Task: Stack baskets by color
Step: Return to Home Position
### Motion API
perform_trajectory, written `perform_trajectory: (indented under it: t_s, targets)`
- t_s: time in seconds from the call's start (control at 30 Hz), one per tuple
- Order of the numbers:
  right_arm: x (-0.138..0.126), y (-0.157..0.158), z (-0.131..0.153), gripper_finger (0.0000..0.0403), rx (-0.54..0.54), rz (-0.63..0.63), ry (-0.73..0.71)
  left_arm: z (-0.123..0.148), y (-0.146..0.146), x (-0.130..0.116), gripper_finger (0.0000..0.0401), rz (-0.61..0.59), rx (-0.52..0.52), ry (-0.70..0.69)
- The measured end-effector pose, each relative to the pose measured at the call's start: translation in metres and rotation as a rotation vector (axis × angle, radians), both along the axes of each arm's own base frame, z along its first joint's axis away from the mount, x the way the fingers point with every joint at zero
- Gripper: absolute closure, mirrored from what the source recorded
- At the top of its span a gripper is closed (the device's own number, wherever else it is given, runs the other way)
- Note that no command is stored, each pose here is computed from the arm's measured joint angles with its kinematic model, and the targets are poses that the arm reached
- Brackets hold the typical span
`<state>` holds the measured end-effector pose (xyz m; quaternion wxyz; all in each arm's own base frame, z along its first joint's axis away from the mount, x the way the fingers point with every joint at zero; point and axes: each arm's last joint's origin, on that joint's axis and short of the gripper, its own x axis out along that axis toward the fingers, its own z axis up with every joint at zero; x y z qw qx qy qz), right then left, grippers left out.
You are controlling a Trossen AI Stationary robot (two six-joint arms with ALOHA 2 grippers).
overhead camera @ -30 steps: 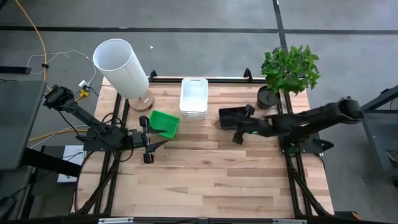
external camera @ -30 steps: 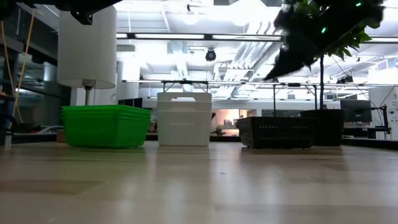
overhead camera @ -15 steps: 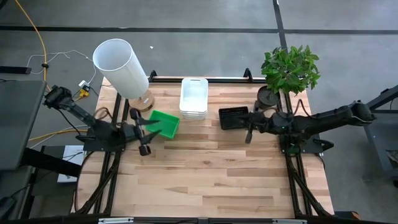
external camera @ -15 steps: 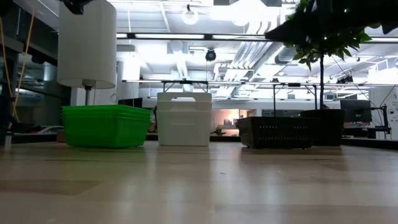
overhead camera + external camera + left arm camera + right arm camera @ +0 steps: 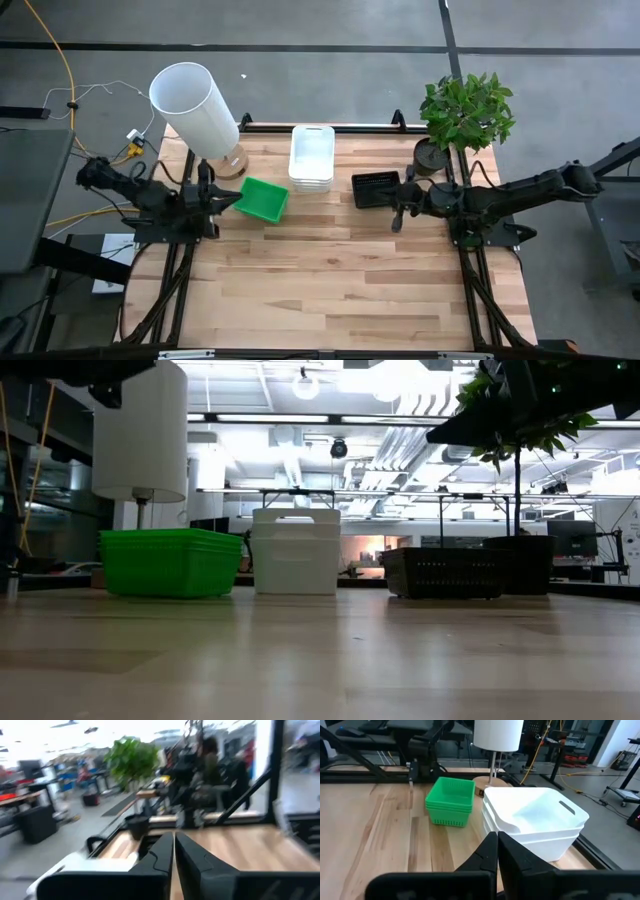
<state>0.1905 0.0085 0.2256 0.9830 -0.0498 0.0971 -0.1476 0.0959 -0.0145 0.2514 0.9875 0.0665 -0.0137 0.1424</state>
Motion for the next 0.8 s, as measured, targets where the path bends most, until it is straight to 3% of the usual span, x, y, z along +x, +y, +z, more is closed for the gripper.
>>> perform_trajectory:
  t_s: [0.23, 0.43, 0.8]
  targets:
    - [0.000, 0.001, 0.001, 0.0403, 0.007, 0.037, -0.009, -0.001, 0.012, 0.004, 0.0400, -0.052, -0.025, -0.041]
    - [0.000, 0.001, 0.000, 0.0403, 0.008, 0.048, 0.003, -0.039, 0.024, 0.011, 0.0401, -0.012, -0.040, -0.043]
    - [0.000, 0.001, -0.004, 0.0403, 0.015, 0.046, 0.039, -0.080, 0.031, 0.007, 0.0401, -0.005, -0.123, -0.006]
